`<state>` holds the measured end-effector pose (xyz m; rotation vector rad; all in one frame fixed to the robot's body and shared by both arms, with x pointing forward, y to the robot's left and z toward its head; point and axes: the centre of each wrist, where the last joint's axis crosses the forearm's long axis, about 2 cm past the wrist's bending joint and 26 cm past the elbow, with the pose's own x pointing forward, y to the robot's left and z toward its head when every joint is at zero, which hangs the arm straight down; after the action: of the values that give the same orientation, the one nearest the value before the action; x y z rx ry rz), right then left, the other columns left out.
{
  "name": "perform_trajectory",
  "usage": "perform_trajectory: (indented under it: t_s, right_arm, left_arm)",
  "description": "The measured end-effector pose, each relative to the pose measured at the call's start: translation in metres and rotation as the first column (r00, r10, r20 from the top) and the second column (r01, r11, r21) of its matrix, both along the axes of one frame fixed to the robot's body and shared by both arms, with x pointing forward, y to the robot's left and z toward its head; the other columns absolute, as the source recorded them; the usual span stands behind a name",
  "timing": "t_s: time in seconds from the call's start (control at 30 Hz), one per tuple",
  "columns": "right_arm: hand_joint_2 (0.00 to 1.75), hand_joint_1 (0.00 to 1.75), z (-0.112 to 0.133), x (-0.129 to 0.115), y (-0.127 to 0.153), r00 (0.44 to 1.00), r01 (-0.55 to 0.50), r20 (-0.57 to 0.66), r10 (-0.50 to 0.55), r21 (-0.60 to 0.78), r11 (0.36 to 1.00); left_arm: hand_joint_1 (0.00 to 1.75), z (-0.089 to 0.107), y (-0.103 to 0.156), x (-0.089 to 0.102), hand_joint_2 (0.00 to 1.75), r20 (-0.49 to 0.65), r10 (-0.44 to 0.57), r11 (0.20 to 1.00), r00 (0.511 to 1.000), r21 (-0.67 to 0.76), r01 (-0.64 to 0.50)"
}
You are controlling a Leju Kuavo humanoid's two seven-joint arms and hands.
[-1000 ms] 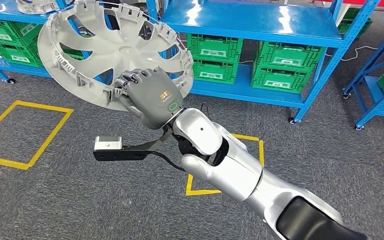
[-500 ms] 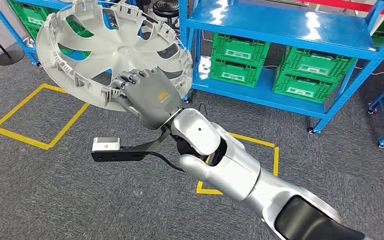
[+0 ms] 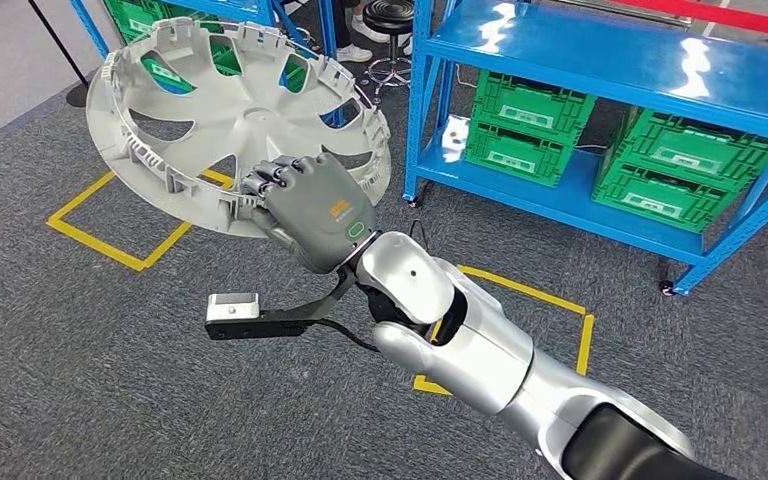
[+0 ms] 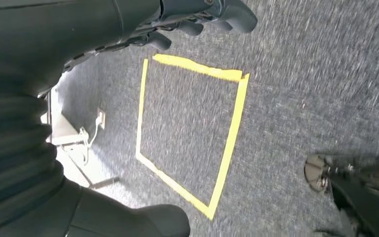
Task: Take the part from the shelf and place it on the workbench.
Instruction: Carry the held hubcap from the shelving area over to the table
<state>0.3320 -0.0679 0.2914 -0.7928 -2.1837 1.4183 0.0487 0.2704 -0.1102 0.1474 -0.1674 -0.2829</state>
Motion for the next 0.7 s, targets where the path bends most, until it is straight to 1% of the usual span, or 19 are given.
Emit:
perform_trajectory:
  t_s: [0.1, 0.3, 0.43, 0.7]
  right_arm:
    - [1.75, 1.75, 0.0, -0.001, -0.001, 1.0, 0.009, -0.003, -0.009, 0.002, 1.0]
    - [1.75, 1.75, -0.012, -0.003, -0.01, 0.998, 0.062, -0.012, -0.062, -0.004, 0.998]
    - [1.75, 1.75, -0.01, -0.002, -0.015, 0.997, 0.08, -0.005, -0.08, 0.006, 0.997]
    - [1.75, 1.75, -0.009, -0.001, -0.021, 0.996, 0.093, 0.005, -0.093, 0.004, 0.996]
  left_arm:
    - [0.0, 0.0, -0.002, -0.001, 1.75, -0.004, -0.006, 1.0, 1.0, -0.004, 0.006]
    - [0.0, 0.0, 0.0, 0.002, 1.75, 0.01, -0.041, 0.999, 0.999, 0.001, 0.041]
    - [0.0, 0.001, 0.002, 0.011, 1.75, 0.018, -0.052, 0.999, 0.999, 0.007, 0.051]
    - [0.0, 0.002, 0.004, 0.014, 1.75, 0.014, -0.051, 0.999, 0.999, 0.012, 0.051]
